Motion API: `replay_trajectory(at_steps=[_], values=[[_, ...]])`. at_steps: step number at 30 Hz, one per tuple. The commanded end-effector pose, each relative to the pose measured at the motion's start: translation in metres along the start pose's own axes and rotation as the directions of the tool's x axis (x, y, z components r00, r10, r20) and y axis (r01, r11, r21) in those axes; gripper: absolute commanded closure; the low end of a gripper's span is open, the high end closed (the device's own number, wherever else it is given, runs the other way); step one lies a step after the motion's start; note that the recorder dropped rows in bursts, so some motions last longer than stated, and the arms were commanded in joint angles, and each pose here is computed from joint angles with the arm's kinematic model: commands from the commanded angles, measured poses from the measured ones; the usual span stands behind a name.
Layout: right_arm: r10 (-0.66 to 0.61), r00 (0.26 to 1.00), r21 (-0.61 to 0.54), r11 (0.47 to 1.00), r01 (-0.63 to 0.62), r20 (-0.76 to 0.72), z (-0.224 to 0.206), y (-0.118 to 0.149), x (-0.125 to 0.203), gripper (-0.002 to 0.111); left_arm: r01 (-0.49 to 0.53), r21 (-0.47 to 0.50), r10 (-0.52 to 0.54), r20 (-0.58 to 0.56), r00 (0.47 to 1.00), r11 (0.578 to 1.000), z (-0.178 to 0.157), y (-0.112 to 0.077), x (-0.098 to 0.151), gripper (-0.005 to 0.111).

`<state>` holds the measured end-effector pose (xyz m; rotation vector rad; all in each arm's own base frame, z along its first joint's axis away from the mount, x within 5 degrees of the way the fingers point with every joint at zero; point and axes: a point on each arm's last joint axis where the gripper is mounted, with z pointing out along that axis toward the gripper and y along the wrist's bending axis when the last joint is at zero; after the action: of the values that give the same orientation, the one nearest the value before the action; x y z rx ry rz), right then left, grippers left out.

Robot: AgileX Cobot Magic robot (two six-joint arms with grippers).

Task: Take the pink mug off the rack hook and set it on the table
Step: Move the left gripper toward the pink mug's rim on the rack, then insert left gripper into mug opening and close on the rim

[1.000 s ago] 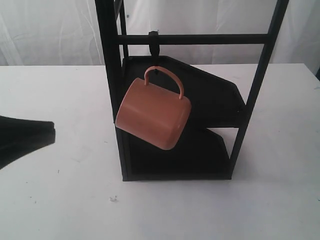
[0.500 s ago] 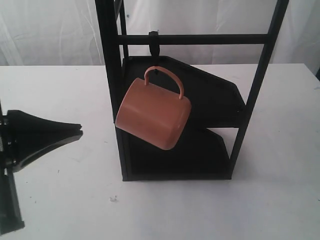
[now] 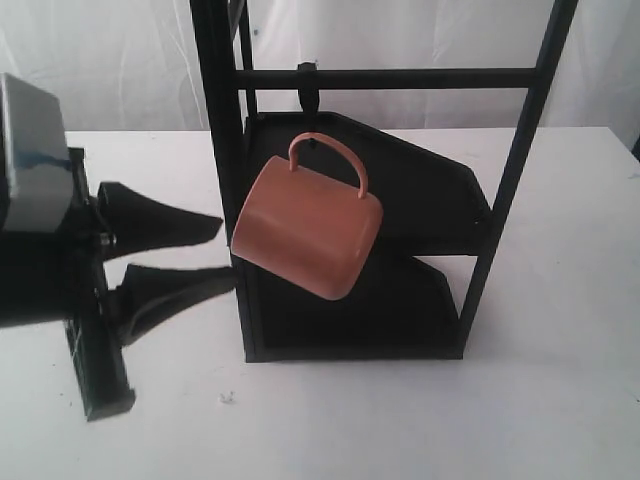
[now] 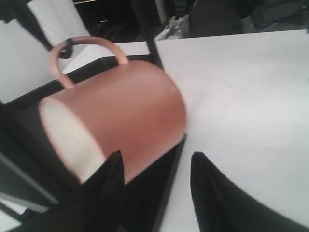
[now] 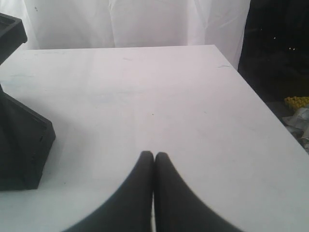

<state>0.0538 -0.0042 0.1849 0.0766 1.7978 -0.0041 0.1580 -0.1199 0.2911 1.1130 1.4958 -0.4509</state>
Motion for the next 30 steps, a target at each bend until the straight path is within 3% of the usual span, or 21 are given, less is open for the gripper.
replay_trajectory(at_steps=[1, 11, 22, 25, 28, 30], values=[[0.006, 1.000, 0.002, 1.000, -0.006, 0.006, 0.000, 0.000, 0.000, 0.108, -0.136, -0.123, 0.133, -0.029, 0.991, 0.983, 0.009, 0.026, -0.015, 0.058], [0.006, 1.000, 0.002, 1.000, -0.006, 0.006, 0.000, 0.000, 0.000, 0.108, -0.109, -0.012, 0.110, 0.040, 0.993, 0.994, 0.011, 0.016, -0.022, 0.058], [0.006, 1.000, 0.002, 1.000, -0.006, 0.006, 0.000, 0.000, 0.000, 0.108, -0.120, -0.042, 0.116, -0.080, 0.990, 0.992, 0.026, 0.026, -0.002, 0.058], [0.006, 1.000, 0.002, 1.000, -0.006, 0.006, 0.000, 0.000, 0.000, 0.108, -0.111, 0.034, 0.112, -0.029, 0.993, 0.993, 0.028, 0.019, -0.005, 0.058], [0.006, 1.000, 0.002, 1.000, -0.006, 0.006, 0.000, 0.000, 0.000, 0.108, -0.110, 0.171, 0.099, 0.075, 0.992, 0.979, 0.026, 0.005, -0.013, 0.058], [0.006, 1.000, 0.002, 1.000, -0.006, 0.006, 0.000, 0.000, 0.000, 0.108, -0.111, 0.182, 0.097, 0.083, 0.992, 0.977, 0.026, 0.004, -0.014, 0.058]])
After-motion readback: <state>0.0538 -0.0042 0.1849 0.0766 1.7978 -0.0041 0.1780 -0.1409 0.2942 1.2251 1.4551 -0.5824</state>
